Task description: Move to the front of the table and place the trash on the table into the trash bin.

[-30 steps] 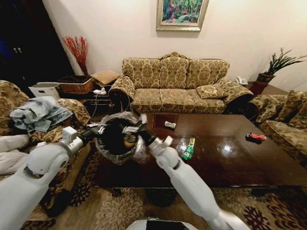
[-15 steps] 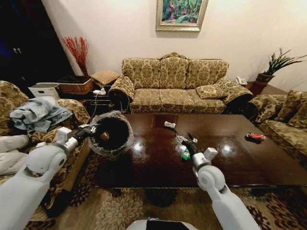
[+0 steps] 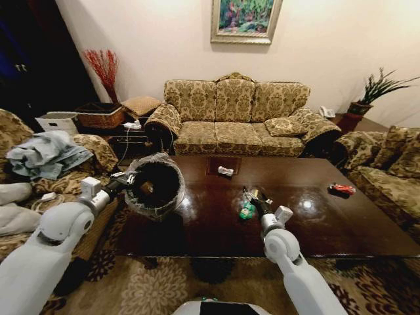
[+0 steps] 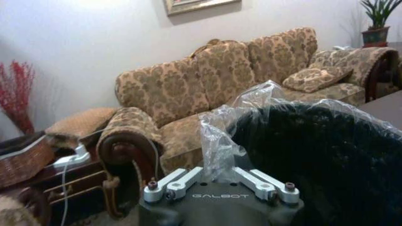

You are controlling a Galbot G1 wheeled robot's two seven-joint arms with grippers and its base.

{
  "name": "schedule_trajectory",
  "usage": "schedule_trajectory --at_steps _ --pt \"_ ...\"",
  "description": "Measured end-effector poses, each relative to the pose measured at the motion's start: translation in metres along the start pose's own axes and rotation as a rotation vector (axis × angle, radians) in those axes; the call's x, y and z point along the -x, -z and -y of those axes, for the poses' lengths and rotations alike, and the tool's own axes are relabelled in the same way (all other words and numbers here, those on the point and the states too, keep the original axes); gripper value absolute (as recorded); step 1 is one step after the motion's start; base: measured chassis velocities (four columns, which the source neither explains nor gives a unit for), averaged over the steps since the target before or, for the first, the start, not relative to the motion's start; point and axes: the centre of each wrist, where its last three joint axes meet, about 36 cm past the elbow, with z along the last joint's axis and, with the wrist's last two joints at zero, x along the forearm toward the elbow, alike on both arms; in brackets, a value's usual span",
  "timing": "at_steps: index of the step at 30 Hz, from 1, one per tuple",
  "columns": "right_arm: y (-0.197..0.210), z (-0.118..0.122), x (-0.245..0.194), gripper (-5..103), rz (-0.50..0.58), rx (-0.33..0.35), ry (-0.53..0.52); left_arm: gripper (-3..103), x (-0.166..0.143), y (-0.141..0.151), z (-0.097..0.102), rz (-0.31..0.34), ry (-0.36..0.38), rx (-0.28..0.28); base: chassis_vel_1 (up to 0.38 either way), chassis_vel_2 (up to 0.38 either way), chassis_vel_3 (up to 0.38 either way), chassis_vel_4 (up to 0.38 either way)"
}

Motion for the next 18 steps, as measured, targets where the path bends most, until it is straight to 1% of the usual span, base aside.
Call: schedule_trajectory --at_steps 1,2,4,5,7,9,11,13,14,17,18 --pt "0.0 0.0 0.0 100 0.0 0.0 0.0 4 0.0 0.0 0.0 0.0 0.0 0.0 -0.198 -0.21 0.175 0.186" --pt "-0.004 0.0 0.001 100 -0.033 0.016 -0.013 4 0.0 0.0 0.001 0.002 -0.002 0.0 -0.139 -0.162 0.175 0.098" --pt "-0.013 0.005 0.006 100 -0.084 0.024 -0.039 4 0.0 0.0 0.001 0.004 -0.005 -0.001 -0.11 -0.101 0.057 0.069" --pt "-0.013 0.005 0.006 100 -0.084 0.024 -0.039 4 0.0 0.0 0.001 0.004 -0.005 -0.001 -0.082 -0.101 0.015 0.04" --pt "-0.024 0.009 0.01 100 -0.138 0.012 -0.055 4 0.001 -0.001 0.003 0.005 -0.008 -0.003 0.0 0.0 0.0 0.0" --pt "-0.035 0.008 0.015 100 -0.189 -0.003 -0.061 4 0.002 -0.002 0.005 0.004 -0.011 -0.005 0.034 0.015 -0.024 -0.013" --pt "-0.04 0.007 0.02 100 -0.205 -0.008 -0.065 4 0.002 -0.002 0.005 0.004 -0.012 -0.005 0.068 0.03 -0.045 -0.025" --pt "-0.049 0.004 0.034 100 -0.237 -0.013 -0.08 4 0.003 -0.004 0.007 0.004 -0.014 -0.005 0.073 0.054 -0.037 -0.026" --pt "-0.049 0.004 0.034 100 -0.237 -0.013 -0.08 4 0.003 -0.004 0.007 0.004 -0.014 -0.005 0.073 0.034 -0.031 -0.026" --pt "-0.062 0.002 0.057 100 -0.261 -0.032 -0.106 4 0.003 -0.005 0.007 0.002 -0.014 -0.007 0.0 0.0 0.0 0.0" --pt "-0.062 0.002 0.057 100 -0.261 -0.032 -0.106 4 0.003 -0.005 0.007 0.002 -0.014 -0.007 0.0 0.0 0.0 0.0"
